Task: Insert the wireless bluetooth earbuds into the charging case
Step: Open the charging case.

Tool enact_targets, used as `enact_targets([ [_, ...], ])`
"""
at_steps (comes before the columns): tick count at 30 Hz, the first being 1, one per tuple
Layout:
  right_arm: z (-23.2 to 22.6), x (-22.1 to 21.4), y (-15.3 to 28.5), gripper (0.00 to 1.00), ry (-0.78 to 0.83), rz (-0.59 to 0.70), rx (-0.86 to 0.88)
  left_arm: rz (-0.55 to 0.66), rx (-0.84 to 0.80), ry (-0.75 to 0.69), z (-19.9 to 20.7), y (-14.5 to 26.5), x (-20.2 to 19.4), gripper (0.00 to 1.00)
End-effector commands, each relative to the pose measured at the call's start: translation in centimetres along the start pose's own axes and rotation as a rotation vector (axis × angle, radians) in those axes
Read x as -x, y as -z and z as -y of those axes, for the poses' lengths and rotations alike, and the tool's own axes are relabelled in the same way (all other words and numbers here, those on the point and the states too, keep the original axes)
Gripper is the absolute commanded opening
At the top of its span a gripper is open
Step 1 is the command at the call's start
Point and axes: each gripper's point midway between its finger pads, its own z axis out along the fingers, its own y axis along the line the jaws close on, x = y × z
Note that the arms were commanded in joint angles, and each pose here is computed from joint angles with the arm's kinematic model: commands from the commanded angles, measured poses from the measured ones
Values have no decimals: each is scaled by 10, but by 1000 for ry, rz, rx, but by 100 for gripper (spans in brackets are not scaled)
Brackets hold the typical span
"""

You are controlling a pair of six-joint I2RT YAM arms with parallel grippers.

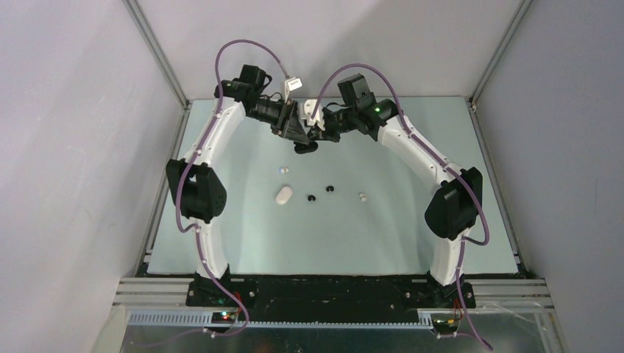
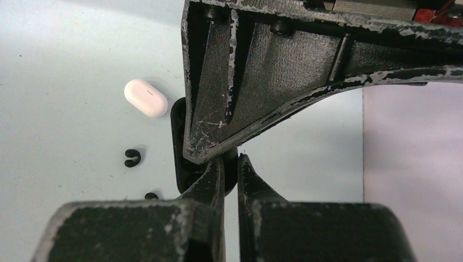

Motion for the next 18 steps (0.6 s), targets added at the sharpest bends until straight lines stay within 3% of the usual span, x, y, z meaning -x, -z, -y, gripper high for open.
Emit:
enact_targets([
  [1,9,21,8,0,65,38,-18,37,-3,-31,8,8,14,55],
  [4,9,21,8,0,68,37,-21,36,-6,-26,8,8,13,51],
  [12,8,21,8,0,74,32,-23,40,-36,-13,9,7,13,31],
  [18,8,19,6,0,70,27,-25,45,-47,-25,10,7,14,4],
])
